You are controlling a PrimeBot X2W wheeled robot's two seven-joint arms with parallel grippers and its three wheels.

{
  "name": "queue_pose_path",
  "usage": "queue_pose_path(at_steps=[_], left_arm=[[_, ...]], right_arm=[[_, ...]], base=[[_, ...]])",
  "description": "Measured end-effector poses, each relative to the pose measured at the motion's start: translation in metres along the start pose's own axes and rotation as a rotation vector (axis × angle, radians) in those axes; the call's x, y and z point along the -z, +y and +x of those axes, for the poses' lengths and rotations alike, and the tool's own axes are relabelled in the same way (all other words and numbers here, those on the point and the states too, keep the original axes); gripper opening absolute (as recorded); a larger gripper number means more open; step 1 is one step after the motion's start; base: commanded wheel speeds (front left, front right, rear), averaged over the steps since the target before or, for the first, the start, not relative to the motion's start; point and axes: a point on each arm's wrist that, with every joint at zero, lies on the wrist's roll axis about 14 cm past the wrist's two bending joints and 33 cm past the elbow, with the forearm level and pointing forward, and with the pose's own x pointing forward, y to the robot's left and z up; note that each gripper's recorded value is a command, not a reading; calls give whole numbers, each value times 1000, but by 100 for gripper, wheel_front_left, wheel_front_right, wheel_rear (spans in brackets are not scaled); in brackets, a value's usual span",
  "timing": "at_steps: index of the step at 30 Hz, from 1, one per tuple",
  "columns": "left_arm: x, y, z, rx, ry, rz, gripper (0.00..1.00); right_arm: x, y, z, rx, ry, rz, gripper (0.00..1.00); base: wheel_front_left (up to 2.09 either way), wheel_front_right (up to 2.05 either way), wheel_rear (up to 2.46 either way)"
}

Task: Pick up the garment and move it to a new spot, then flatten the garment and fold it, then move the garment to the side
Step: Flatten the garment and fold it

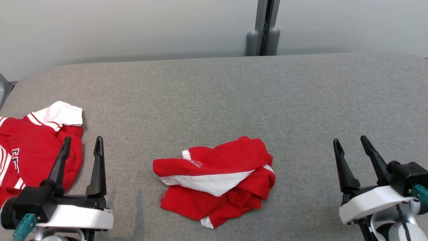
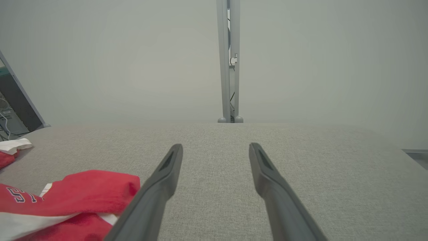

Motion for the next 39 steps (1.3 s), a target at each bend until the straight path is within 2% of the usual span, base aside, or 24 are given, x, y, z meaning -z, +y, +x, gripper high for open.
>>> queue_pose_path(at_steps=[20, 29, 39], left_arm=[[2, -3, -8, 9, 19, 6, 100], [16, -3, -3, 10, 65, 7, 100], [35, -2, 3, 8, 115, 1, 100]], right_arm=[[2, -3, -2, 9, 21, 3, 100], [68, 40, 21, -120, 247, 55, 100], [134, 108, 3, -319, 539, 113, 100]], base=[[0, 0, 0], [0, 0, 0], [0, 0, 0]])
